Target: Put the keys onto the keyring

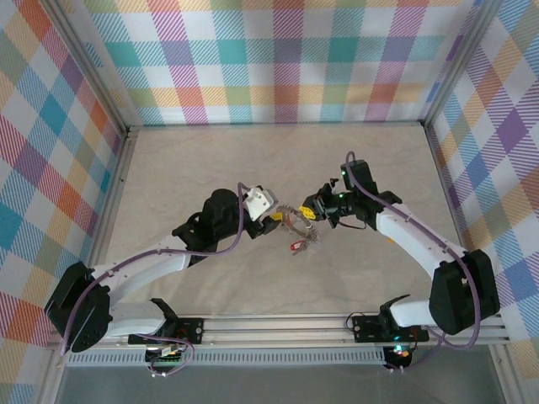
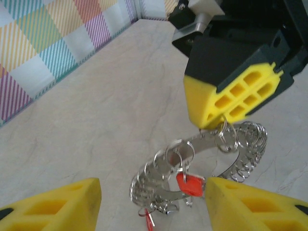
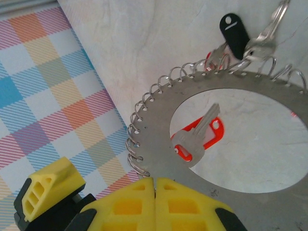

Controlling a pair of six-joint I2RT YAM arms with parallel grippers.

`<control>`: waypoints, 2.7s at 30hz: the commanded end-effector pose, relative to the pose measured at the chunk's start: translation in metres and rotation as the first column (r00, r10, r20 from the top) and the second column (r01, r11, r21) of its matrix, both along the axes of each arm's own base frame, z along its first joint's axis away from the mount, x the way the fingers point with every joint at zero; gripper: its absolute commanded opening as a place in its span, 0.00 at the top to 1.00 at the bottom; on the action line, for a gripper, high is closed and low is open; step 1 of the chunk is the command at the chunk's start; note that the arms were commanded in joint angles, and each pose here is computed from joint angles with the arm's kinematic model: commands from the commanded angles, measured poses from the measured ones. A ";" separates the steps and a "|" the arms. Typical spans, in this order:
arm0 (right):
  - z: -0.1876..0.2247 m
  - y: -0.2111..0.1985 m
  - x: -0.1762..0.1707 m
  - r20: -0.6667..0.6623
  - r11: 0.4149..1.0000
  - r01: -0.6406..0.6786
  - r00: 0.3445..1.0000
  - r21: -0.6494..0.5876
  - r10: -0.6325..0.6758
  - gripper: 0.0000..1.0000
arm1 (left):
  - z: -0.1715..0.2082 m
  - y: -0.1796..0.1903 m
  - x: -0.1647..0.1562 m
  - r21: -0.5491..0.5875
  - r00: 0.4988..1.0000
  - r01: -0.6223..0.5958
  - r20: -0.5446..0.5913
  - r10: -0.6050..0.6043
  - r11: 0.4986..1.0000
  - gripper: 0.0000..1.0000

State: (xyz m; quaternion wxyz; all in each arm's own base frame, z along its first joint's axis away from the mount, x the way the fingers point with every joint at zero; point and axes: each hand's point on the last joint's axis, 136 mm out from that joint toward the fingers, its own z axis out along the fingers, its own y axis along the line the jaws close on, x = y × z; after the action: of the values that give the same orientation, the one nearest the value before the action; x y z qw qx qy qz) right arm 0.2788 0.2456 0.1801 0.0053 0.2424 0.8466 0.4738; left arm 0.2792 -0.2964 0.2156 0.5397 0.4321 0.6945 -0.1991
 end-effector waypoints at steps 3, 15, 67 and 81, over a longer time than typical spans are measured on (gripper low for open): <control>0.017 0.016 -0.002 0.036 0.998 -0.032 0.999 0.050 0.030 1.00 | 0.012 -0.010 -0.008 0.004 0.998 0.050 0.044 -0.050 0.999 0.45; 0.023 0.028 -0.004 0.044 0.997 -0.046 0.998 0.058 0.044 1.00 | -0.002 -0.021 -0.012 0.045 0.997 0.067 0.022 -0.068 0.997 0.38; 0.050 0.056 -0.011 0.089 0.999 0.054 0.995 0.005 -0.054 1.00 | -0.001 -0.022 -0.049 0.013 0.978 0.207 -0.008 -0.207 0.978 0.63; 0.042 0.059 -0.018 0.056 0.998 0.050 0.997 -0.029 -0.048 1.00 | 0.009 -0.010 -0.041 -0.003 0.992 0.123 0.030 -0.122 0.992 0.68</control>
State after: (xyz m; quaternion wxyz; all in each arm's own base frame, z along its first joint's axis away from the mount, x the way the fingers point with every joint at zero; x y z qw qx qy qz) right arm 0.2627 0.2941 0.2046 0.0496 0.2632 0.8532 0.4476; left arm 0.2376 -0.3092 0.2068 0.5115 0.4861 0.6682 -0.2356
